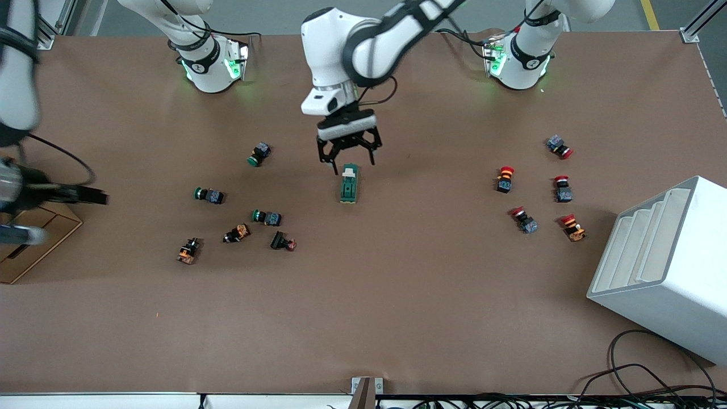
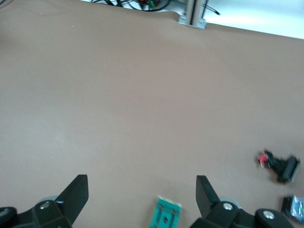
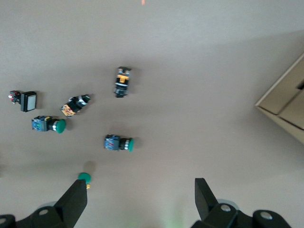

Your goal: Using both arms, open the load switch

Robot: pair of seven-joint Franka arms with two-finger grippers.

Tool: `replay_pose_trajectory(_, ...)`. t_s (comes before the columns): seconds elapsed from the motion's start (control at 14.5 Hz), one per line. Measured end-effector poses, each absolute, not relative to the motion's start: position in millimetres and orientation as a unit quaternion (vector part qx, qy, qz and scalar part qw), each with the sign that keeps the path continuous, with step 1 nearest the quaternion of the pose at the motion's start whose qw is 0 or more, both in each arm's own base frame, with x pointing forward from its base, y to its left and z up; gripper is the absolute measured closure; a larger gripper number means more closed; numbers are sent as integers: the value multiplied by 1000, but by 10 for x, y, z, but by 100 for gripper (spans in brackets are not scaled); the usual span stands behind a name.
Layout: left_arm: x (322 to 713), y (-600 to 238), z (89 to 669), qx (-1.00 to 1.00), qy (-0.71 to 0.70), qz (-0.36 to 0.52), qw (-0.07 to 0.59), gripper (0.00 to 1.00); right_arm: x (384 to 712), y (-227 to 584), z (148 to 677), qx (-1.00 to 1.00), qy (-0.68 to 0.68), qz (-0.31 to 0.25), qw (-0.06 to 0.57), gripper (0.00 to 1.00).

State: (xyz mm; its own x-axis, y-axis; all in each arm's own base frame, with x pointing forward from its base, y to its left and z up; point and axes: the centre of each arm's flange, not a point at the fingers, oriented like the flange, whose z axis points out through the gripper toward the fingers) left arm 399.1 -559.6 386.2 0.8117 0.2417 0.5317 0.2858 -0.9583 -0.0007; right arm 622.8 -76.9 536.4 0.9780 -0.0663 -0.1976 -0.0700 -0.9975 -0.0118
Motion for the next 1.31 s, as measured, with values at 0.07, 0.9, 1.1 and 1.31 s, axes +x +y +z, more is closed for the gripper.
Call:
replay_pose_trajectory(0.07, 4213, -5402, 4066, -955, -145, -254, 38, 0, 6170, -895, 5464, -995, 36, 93, 9, 0)
replay_pose_trajectory(0.9, 6097, -2226, 5566, -988, -131, -50, 61, 0, 5994, -482, 5910, -994, 1, 111, 7, 0)
replay_pose_trajectory(1.1, 6208, -1602, 5832, -994, -81, -50, 50, 0, 5936, -454, 5897, -993, 0, 115, 6, 0)
replay_pose_trajectory(1.31, 6064, -974, 6207, -998, -46, -48, 25, 0, 5781, -336, 5956, -993, -3, 114, -6, 0)
